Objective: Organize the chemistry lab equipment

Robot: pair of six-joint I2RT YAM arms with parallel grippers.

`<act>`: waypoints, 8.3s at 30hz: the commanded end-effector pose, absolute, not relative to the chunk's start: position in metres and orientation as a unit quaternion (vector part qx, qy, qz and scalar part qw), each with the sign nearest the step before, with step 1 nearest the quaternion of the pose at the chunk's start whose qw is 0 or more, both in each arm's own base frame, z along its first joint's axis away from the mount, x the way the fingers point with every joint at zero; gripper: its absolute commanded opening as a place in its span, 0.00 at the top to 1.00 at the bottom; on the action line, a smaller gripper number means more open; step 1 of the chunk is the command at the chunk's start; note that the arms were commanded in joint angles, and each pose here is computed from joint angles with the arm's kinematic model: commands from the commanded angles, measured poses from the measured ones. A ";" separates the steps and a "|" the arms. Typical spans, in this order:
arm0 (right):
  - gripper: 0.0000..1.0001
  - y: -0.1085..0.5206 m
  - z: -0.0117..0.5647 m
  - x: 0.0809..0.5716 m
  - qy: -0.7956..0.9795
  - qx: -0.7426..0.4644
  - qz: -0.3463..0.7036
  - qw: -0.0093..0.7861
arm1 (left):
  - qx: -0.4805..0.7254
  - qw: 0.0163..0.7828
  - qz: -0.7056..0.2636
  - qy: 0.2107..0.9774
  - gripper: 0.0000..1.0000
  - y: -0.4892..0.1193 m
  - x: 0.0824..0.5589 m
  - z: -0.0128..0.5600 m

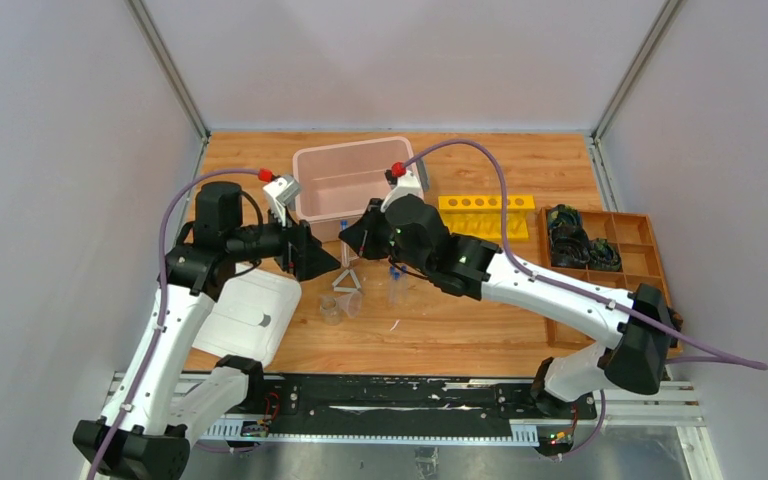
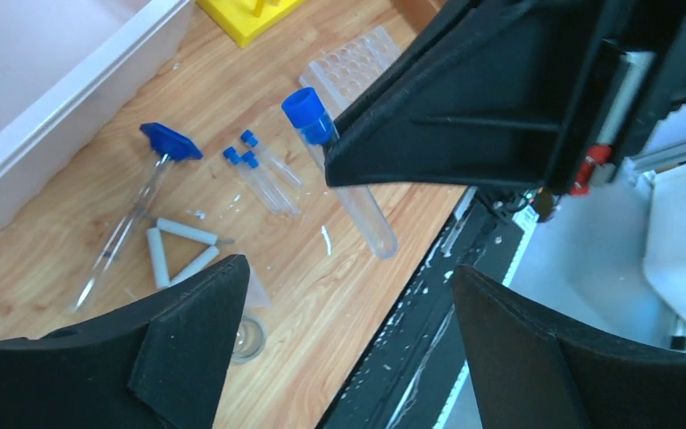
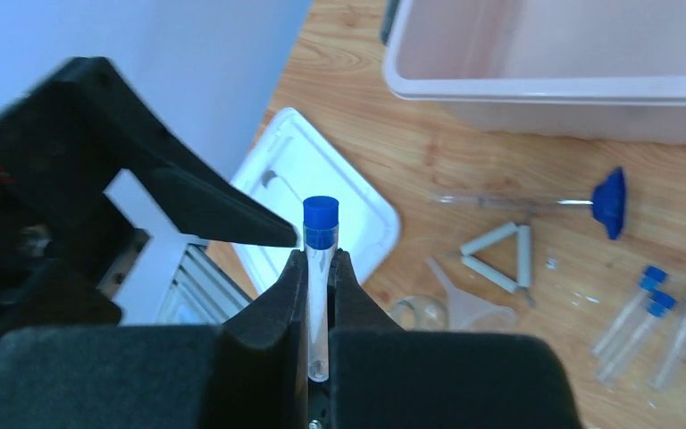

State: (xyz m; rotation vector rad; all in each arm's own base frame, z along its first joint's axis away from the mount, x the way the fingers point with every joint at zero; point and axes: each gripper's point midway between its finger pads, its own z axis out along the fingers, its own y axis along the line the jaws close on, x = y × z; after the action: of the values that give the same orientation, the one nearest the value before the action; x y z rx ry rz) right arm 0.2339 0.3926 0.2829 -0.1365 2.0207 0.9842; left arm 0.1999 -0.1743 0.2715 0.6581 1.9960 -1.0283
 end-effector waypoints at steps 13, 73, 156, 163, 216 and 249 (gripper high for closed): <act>1.00 0.429 0.341 0.220 0.756 -0.051 0.469 0.454 | 0.243 0.380 -0.473 0.757 0.59 -0.193 0.203 0.285; 1.00 0.210 0.224 0.277 0.922 -0.105 0.137 0.347 | 0.324 0.400 -0.282 0.809 0.00 -0.144 0.208 0.250; 0.54 0.232 0.143 0.276 0.920 -0.035 0.136 0.366 | 0.304 0.397 -0.264 0.825 0.00 -0.139 0.219 0.250; 0.60 0.279 0.086 0.264 0.950 -0.074 0.108 0.283 | 0.302 0.404 -0.259 0.824 0.00 -0.137 0.218 0.254; 1.00 0.370 0.250 0.246 0.833 -0.065 0.347 0.426 | 0.263 0.418 -0.338 0.802 0.00 -0.157 0.206 0.274; 0.44 0.425 0.309 0.224 0.826 -0.125 0.409 0.369 | 0.317 0.413 -0.370 0.769 0.98 -0.168 0.194 0.257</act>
State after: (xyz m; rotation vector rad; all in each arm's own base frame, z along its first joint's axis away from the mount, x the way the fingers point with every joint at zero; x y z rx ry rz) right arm 0.2258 0.4331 0.3167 -0.2467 1.9820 1.0388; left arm 0.2010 -0.1704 0.2567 0.6696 1.9964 -0.9794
